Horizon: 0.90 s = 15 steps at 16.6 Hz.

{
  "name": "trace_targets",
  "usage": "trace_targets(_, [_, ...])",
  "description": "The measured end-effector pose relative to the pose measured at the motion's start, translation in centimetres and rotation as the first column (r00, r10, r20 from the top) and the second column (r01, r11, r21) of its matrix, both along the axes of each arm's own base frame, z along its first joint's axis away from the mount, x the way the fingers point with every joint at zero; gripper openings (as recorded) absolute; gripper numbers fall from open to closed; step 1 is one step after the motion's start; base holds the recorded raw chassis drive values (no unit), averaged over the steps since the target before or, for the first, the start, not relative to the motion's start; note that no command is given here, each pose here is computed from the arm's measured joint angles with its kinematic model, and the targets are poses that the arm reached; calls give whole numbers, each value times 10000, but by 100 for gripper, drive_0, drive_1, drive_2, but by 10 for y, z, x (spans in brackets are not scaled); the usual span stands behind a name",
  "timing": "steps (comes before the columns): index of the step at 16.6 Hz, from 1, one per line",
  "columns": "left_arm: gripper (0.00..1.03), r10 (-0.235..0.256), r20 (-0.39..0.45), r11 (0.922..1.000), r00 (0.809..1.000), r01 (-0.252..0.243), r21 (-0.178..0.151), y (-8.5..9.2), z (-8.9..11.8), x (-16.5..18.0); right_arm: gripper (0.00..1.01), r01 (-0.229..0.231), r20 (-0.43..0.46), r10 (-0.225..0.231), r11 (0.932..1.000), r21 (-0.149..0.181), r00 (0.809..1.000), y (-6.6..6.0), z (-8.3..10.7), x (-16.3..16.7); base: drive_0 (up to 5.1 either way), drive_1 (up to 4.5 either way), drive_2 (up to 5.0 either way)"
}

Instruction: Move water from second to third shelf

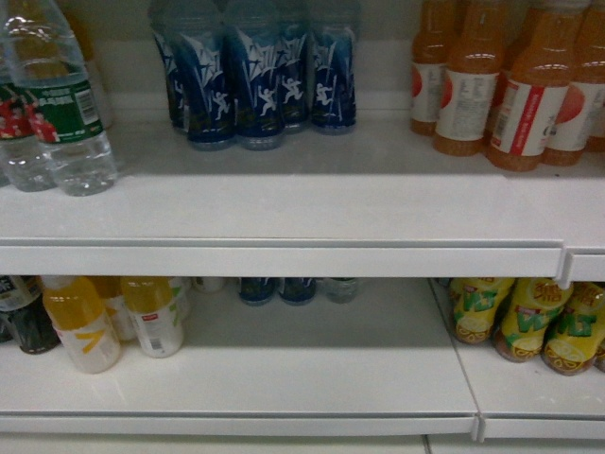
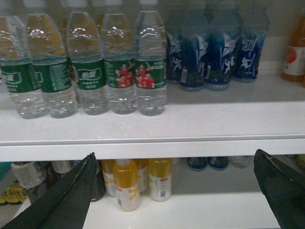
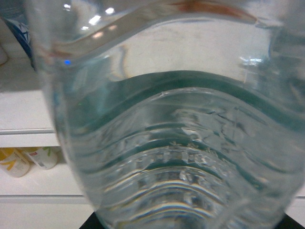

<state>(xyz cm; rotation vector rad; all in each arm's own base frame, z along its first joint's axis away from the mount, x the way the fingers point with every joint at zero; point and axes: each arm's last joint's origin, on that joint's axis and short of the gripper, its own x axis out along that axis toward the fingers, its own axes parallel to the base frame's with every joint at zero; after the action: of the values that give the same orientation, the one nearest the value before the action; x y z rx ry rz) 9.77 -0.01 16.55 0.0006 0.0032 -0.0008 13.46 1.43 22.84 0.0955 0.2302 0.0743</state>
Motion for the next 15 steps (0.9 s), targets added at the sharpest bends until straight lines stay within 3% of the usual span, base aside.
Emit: trace_targets(15, [98, 4, 4, 10000, 10000, -4, 0, 0, 0, 0, 39, -3, -15, 3, 10000, 2, 10000, 0, 0, 0, -509, 236, 236])
